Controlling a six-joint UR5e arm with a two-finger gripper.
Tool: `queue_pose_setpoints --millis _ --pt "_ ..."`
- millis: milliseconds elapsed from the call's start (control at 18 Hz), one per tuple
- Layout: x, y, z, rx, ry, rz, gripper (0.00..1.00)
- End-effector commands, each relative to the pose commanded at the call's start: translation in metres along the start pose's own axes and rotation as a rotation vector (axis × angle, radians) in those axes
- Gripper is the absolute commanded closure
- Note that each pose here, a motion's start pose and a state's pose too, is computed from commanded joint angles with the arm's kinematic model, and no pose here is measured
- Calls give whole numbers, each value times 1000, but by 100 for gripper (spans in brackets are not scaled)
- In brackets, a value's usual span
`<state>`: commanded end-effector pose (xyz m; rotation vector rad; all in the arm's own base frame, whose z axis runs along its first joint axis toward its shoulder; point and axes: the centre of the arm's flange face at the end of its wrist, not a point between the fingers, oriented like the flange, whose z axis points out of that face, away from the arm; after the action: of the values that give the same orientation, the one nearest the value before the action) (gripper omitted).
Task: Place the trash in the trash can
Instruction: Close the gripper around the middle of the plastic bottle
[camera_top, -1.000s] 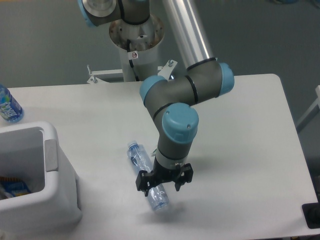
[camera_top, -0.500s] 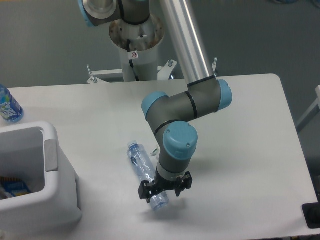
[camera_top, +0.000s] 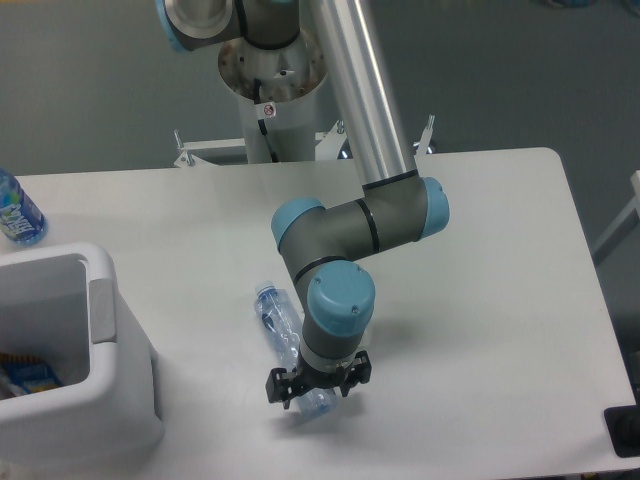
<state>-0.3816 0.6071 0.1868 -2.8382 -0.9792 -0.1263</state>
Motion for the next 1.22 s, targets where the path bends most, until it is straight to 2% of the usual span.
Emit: queue_pose_setpoints --millis 333,667,889,1222 --pt "3 1 10 -13 -29 13 2" --pt "4 -2 4 -5 -34 14 38" --pt "3 0 6 -5 -36 14 45" --pt "4 -1 0 3 -36 21 44"
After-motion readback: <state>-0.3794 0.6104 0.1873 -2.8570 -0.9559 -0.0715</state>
